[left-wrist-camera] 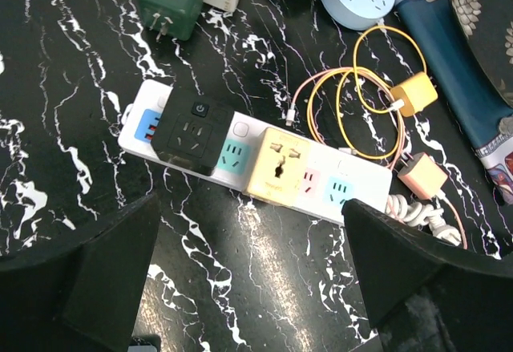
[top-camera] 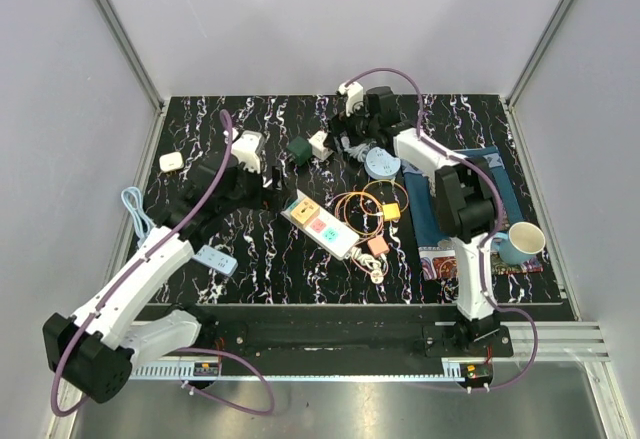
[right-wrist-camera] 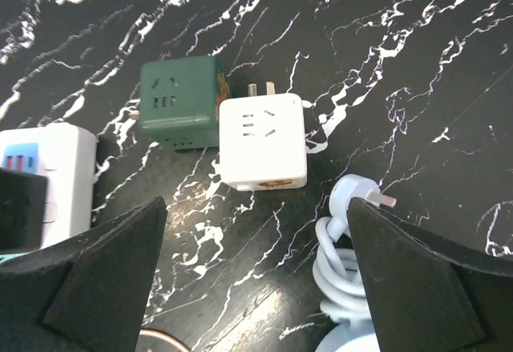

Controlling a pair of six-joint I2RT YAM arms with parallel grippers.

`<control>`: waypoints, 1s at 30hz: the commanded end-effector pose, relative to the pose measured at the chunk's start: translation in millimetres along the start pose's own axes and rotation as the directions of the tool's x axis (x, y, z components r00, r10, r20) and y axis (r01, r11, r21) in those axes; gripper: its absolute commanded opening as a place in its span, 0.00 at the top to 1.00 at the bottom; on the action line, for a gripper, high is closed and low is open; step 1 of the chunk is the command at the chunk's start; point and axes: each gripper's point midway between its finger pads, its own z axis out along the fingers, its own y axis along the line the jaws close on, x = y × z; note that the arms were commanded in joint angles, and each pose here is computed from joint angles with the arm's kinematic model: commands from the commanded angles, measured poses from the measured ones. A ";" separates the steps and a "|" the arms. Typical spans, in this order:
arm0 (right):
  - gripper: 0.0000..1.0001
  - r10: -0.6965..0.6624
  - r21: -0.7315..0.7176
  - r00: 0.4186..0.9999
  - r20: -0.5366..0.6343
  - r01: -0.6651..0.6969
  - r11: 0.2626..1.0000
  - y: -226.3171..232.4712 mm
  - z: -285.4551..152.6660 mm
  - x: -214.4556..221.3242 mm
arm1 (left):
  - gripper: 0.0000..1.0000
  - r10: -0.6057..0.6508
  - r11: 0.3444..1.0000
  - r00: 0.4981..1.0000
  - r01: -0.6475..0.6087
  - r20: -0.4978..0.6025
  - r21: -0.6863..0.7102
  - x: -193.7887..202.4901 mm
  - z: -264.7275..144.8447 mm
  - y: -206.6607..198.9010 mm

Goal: Insert the plug
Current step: Pick up the plug from the center of the board.

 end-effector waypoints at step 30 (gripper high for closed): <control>0.73 0.196 0.066 0.980 0.036 -0.198 0.978 33.8 4.0 -26.2 | 0.01 -0.069 0.997 0.974 0.073 0.217 -0.013 -9.6 -50.0 7.8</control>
